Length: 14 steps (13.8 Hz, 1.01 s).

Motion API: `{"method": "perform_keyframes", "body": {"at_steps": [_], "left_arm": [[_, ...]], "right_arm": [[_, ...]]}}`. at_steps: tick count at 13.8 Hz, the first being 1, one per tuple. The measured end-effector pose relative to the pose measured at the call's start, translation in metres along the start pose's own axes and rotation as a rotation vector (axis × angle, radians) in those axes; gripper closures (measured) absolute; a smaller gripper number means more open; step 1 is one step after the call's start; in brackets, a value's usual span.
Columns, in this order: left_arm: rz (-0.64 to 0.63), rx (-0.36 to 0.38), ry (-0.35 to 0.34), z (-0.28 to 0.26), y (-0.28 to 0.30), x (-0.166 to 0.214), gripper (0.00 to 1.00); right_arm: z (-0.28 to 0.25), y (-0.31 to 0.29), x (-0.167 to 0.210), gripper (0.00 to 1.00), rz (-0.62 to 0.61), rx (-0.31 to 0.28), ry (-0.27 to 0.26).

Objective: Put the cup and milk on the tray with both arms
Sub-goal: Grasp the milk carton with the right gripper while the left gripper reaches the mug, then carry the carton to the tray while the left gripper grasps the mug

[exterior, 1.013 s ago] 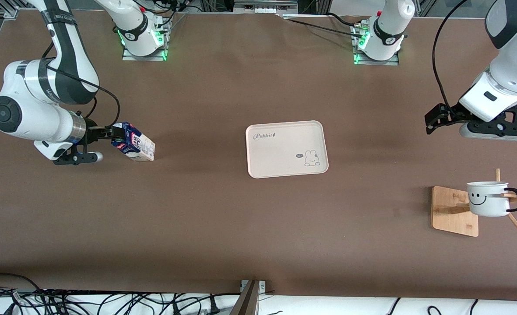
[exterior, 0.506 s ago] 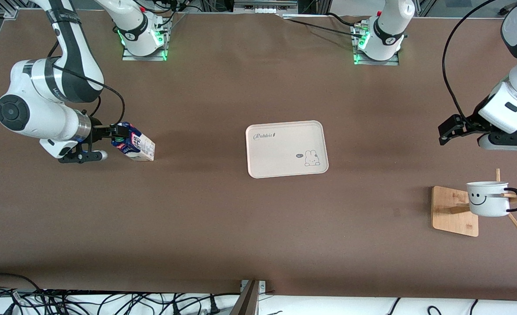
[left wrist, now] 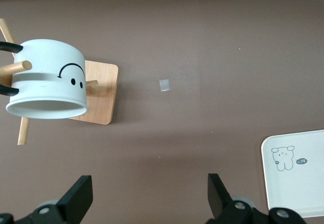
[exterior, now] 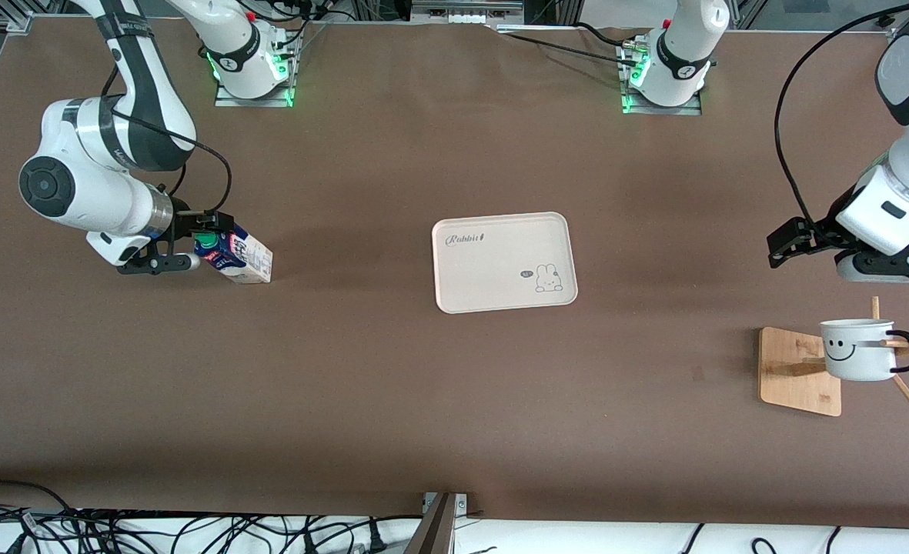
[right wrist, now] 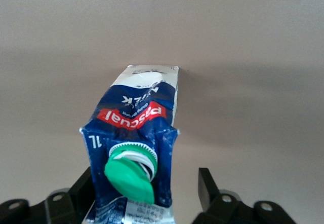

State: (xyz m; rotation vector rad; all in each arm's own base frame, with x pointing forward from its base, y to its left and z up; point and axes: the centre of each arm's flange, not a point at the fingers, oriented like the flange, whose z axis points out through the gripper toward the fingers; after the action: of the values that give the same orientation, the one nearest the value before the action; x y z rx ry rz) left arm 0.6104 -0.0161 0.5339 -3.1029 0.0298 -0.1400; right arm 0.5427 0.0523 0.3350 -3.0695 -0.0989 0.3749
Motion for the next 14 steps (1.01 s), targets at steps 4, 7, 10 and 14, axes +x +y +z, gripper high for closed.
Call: {"method": "perform_keyframes", "body": {"at_steps": [4, 7, 10, 14], "left_arm": [[-0.02, 0.003, -0.023, 0.022, -0.016, 0.012, 0.0], [-0.048, 0.008, 0.007, 0.028, -0.043, 0.047, 0.0], [-0.128, 0.01, 0.046, 0.042, -0.057, 0.062, 0.0], [-0.305, -0.003, 0.184, 0.066, -0.068, 0.06, 0.0]], "right_arm": [[0.002, -0.01, -0.001, 0.49, 0.023, -0.001, -0.003], [-0.004, -0.03, -0.001, 0.53, 0.036, -0.004, 0.003], [-0.04, -0.068, 0.003, 0.53, 0.009, -0.006, 0.012], [-0.081, -0.162, 0.007, 0.53, -0.012, 0.01, 0.064]]}}
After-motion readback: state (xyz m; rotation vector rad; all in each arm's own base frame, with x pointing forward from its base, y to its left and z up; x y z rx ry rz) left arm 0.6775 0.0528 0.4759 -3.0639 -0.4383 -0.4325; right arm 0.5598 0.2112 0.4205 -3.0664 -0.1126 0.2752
